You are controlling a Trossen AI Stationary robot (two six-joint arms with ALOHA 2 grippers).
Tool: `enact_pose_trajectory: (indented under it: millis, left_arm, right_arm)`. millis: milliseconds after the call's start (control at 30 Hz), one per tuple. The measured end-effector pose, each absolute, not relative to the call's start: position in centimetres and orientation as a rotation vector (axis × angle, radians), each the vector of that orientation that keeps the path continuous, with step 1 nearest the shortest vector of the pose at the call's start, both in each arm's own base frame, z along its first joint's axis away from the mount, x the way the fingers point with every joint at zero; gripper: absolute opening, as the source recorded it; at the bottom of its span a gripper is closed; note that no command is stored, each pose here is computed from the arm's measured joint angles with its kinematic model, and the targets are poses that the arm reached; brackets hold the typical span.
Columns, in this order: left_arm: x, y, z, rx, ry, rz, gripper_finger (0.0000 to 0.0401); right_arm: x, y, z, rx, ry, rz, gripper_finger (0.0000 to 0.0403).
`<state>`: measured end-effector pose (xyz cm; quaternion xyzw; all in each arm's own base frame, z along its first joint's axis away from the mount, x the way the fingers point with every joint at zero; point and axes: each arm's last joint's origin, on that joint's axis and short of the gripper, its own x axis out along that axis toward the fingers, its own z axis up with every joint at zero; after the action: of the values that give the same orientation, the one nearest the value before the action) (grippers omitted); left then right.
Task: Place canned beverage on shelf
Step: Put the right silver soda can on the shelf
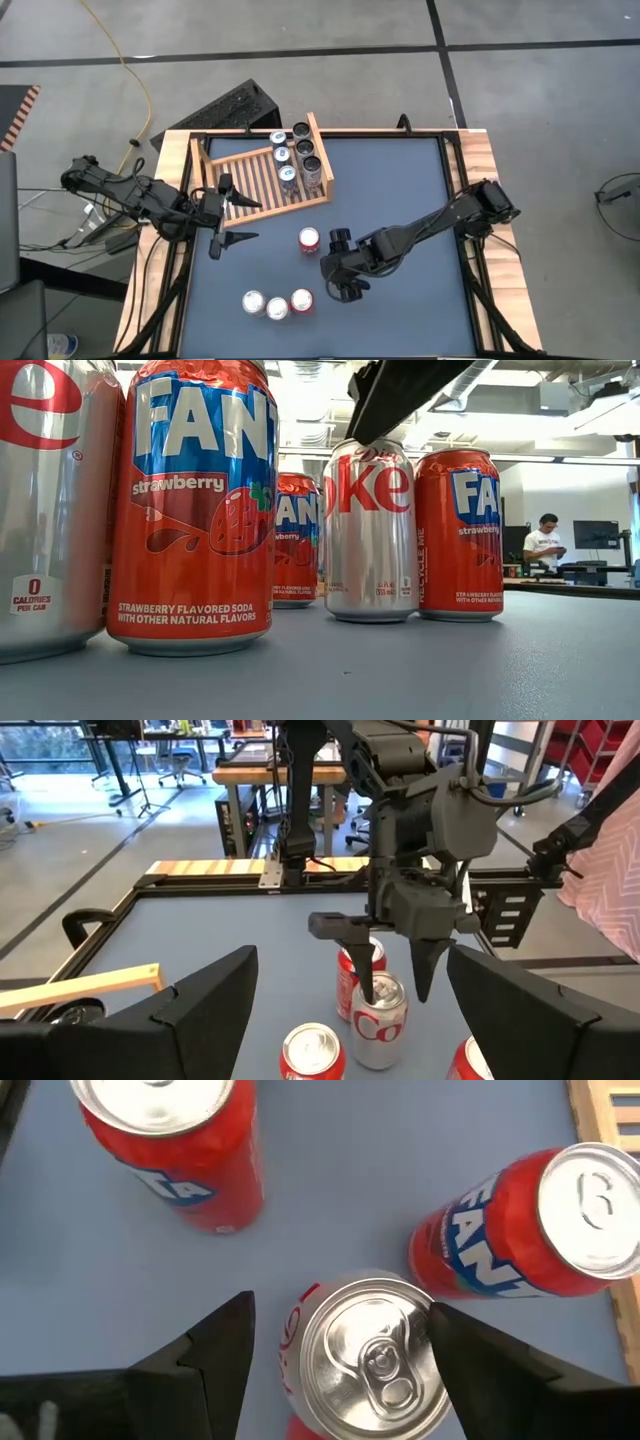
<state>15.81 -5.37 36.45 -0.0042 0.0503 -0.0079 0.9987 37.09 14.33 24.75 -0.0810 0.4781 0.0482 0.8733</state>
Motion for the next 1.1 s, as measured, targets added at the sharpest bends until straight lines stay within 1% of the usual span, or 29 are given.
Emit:
enact_pose_trajectory:
  millis: [233,467,600,1000,1100]
  left_arm:
    - [15.8,-5.4,36.4,-0.008,0.102,-0.016,0.0316]
    - [15.8,-5.4,36.4,-0.006,0.107,-0.016,0.0316]
    - [15.8,-5.4,36.4,-0.006,0.107,-0.016,0.0316]
    - [15.8,-5.4,36.2,-0.025,0.125,-0.014,0.0316]
    - [15.8,-5.4,36.2,-0.041,0.127,-0.013,0.0316]
  right_arm:
    - [36.7,14.5,25.2,-0.166,0.997,0.094,0.0287]
    - [36.5,15.3,27.6,-0.197,0.951,0.063,0.0287]
    - [36.3,15.2,27.5,-0.212,0.964,0.046,0.0287]
    - [37.0,13.5,26.8,-0.036,1.02,-0.007,0.0287]
    - [37.0,13.4,26.5,-0.033,1.023,-0.009,0.0287]
